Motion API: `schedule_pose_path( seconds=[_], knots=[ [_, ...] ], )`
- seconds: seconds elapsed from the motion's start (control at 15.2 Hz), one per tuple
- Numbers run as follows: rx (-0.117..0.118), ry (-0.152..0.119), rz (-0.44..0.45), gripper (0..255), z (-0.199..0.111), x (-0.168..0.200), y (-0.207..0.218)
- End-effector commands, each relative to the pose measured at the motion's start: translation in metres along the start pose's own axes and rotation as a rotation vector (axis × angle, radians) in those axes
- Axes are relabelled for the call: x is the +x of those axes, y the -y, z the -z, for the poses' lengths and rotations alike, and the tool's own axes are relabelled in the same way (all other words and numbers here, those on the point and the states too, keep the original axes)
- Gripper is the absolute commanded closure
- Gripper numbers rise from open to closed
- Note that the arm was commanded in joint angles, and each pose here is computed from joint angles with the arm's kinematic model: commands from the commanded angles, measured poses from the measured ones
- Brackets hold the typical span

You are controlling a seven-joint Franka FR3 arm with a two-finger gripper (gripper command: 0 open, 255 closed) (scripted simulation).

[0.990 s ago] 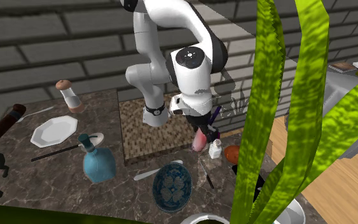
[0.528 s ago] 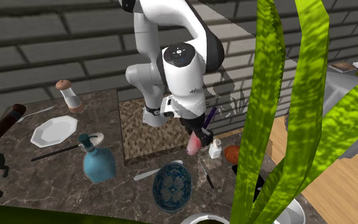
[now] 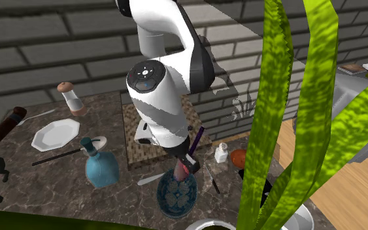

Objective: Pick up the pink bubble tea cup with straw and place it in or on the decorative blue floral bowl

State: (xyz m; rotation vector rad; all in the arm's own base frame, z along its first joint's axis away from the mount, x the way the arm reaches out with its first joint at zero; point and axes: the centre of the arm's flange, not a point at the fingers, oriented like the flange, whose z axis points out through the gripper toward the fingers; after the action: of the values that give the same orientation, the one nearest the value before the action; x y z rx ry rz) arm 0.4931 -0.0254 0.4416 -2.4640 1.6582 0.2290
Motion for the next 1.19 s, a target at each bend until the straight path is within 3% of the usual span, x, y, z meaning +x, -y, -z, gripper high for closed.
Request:
schedule_pose_path(
  seconds=[0.0,0.26,1.12],
  knots=[
    [0.0,0.0,0.0,255,0.006,0.025,0.006],
    [0.0,0.0,0.0,255,0.017,0.075,0.018],
    [0.0,0.0,0.0,255,-0.045,0.091,0.015]
  ],
)
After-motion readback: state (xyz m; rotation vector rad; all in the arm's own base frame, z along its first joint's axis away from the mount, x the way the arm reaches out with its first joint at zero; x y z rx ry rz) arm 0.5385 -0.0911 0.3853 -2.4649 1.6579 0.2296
